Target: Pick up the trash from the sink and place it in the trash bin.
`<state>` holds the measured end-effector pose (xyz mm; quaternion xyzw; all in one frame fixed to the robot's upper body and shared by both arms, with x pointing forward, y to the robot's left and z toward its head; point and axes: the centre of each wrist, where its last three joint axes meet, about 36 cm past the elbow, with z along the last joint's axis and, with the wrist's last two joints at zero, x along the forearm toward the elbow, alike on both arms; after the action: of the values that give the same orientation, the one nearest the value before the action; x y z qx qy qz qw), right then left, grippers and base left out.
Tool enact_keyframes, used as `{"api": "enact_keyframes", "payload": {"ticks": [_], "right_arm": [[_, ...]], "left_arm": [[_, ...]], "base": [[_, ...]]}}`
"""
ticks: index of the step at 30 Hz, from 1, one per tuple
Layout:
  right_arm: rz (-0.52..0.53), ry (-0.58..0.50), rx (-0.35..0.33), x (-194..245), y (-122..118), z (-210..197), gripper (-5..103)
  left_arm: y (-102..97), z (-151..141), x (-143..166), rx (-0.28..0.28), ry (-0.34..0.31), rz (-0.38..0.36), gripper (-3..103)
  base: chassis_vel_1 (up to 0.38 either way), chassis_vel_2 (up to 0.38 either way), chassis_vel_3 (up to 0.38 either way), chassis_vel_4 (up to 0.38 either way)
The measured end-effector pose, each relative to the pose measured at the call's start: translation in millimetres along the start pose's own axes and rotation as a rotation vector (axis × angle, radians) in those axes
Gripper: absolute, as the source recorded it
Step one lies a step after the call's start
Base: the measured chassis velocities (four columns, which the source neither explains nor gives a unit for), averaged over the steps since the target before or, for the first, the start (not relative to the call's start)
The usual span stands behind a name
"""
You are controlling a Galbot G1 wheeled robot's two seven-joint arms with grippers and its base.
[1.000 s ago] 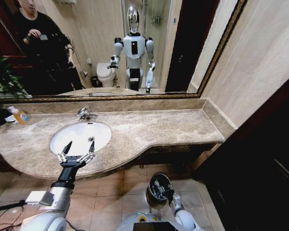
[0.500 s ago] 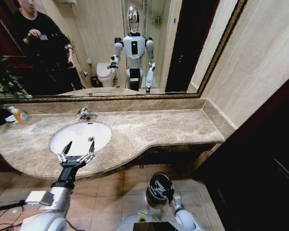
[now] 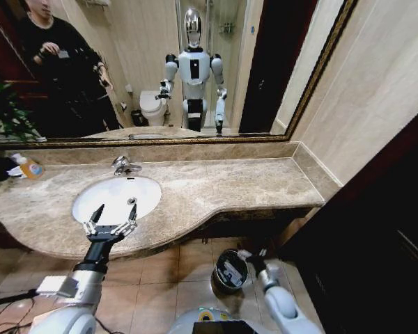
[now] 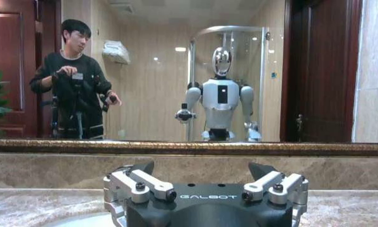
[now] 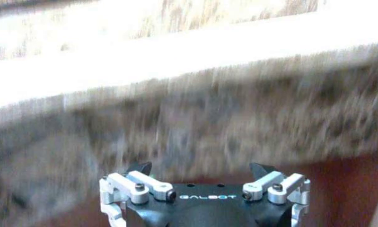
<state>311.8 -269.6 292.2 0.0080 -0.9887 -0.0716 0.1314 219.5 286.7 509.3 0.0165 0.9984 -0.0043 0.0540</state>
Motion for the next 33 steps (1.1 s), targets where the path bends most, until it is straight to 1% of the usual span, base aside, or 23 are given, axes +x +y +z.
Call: {"api": "enact_keyframes", "payload": {"ticks": [1,2,4,5,8,9,11,12,15,16,19,22,27,33], "right_arm": [[0.000,-0.024,-0.002,1.8,-1.1,-14.8,100],[0.000,-0.024,-0.002,1.8,-1.1,-14.8,100],[0.000,-0.080,-0.010,8.2,-1.9,-51.6,100],[0.000,-0.080,-0.010,8.2,-1.9,-51.6,100],[0.010,-0.165,-0.013,17.9,-1.8,-95.4,100],[0.010,-0.165,-0.013,17.9,-1.8,-95.4,100],[0.010,-0.217,-0.002,28.1,0.5,-119.1,100],[0.010,-0.217,-0.002,28.1,0.5,-119.1,100],[-0.008,-0.276,0.023,45.0,8.5,-141.3,100],[-0.008,-0.276,0.023,45.0,8.5,-141.3,100],[-0.011,-0.314,0.070,58.2,16.3,-158.0,100],[-0.009,-0.332,0.085,61.3,18.7,-165.1,100],[-0.015,-0.355,0.122,64.6,17.4,-172.5,100],[-0.007,-0.337,0.127,67.0,16.5,-177.1,100]], "left_arm": [[0.0,0.0,0.0,0.000,0.000,0.000,100],[0.0,0.0,0.0,0.000,0.000,0.000,100],[0.0,0.0,0.0,0.000,0.000,0.000,100],[0.0,0.0,0.0,0.000,0.000,0.000,100],[0.0,0.0,0.0,0.000,0.000,0.000,100],[0.0,0.0,0.0,0.000,0.000,0.000,100],[0.0,0.0,0.0,0.000,0.000,0.000,100],[0.0,0.0,0.0,0.000,0.000,0.000,100],[0.0,0.0,0.0,0.000,0.000,0.000,100],[0.0,0.0,0.0,0.000,0.000,0.000,100],[0.0,0.0,0.0,0.000,0.000,0.000,100],[0.0,0.0,0.0,0.000,0.000,0.000,100],[0.0,0.0,0.0,0.000,0.000,0.000,100],[0.0,0.0,0.0,0.000,0.000,0.000,100]], "base": [[0.000,0.000,0.000,0.000],[0.000,0.000,0.000,0.000],[0.000,0.000,0.000,0.000],[0.000,0.000,0.000,0.000],[0.000,0.000,0.000,0.000],[0.000,0.000,0.000,0.000],[0.000,0.000,0.000,0.000],[0.000,0.000,0.000,0.000],[0.000,0.000,0.000,0.000],[0.000,0.000,0.000,0.000],[0.000,0.000,0.000,0.000],[0.000,0.000,0.000,0.000],[0.000,0.000,0.000,0.000],[0.000,0.000,0.000,0.000]]}}
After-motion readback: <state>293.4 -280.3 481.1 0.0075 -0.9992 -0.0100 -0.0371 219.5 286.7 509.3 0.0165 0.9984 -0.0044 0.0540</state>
